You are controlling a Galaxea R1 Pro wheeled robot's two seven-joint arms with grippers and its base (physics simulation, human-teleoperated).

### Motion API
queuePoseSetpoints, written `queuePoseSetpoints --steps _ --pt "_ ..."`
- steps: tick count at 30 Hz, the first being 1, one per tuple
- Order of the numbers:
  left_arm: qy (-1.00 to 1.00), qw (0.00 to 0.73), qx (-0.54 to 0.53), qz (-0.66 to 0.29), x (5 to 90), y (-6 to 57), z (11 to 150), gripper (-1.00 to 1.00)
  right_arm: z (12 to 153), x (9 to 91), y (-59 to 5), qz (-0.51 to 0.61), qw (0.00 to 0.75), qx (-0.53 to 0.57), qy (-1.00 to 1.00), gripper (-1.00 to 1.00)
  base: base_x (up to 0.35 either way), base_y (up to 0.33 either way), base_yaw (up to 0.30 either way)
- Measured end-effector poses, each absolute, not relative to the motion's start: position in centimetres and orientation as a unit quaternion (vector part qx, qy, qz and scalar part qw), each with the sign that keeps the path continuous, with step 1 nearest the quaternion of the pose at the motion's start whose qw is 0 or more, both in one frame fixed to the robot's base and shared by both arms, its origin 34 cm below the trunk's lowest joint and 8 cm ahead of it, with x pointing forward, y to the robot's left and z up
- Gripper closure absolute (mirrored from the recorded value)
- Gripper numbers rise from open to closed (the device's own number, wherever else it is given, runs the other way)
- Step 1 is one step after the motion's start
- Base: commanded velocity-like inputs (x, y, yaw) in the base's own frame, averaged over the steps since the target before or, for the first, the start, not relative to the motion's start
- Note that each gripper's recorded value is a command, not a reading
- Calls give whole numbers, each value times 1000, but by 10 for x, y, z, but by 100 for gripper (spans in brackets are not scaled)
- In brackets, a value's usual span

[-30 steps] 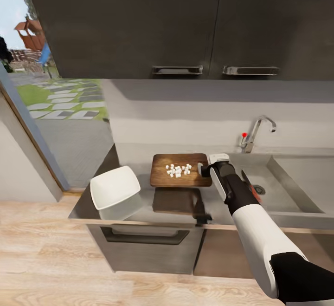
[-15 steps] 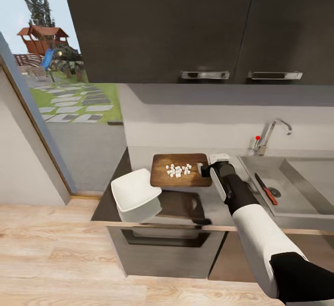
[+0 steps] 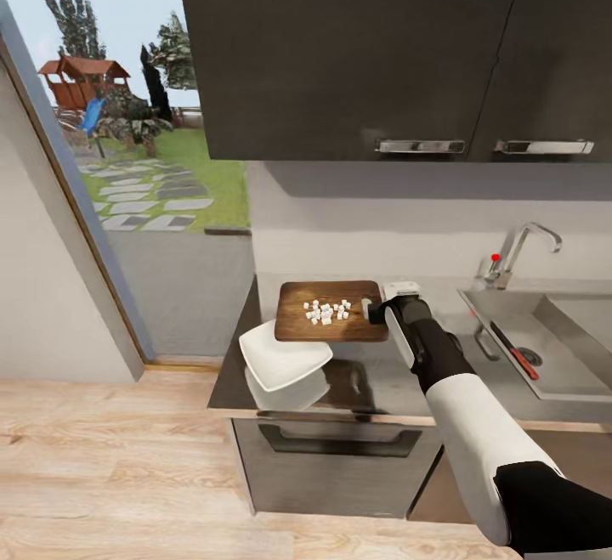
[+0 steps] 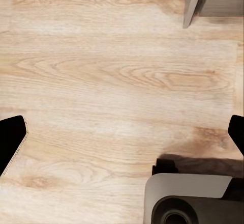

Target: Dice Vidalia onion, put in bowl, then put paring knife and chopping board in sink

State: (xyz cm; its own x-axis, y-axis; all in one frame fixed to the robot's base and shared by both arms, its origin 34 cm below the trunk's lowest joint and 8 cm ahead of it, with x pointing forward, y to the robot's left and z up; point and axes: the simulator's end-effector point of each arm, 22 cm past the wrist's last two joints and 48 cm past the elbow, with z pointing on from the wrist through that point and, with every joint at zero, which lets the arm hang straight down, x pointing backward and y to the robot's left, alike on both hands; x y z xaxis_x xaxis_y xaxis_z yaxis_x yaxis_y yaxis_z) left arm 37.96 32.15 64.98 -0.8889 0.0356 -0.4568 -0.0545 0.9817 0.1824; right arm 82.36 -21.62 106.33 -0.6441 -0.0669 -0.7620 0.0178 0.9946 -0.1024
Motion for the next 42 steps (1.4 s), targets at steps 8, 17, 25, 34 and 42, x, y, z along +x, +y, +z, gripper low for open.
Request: queuePoseSetpoints --steps 8,17,25,34,42 --pt "966 242 -5 96 384 322 653 -100 1072 823 -218 -53 428 -14 902 100 0 14 0" --pt "964 246 -6 96 387 323 656 -100 1079 823 -217 -53 433 -14 900 100 0 0 0" --pt "963 251 -6 99 391 327 659 -100 1082 820 -214 -55 433 -20 899 100 0 0 0" --pt "962 254 -7 99 393 327 661 -100 1089 823 -198 -67 450 -53 889 100 0 0 0" --pt "962 254 -7 99 393 327 661 -100 1097 826 -173 -88 471 -106 871 100 0 0 0"
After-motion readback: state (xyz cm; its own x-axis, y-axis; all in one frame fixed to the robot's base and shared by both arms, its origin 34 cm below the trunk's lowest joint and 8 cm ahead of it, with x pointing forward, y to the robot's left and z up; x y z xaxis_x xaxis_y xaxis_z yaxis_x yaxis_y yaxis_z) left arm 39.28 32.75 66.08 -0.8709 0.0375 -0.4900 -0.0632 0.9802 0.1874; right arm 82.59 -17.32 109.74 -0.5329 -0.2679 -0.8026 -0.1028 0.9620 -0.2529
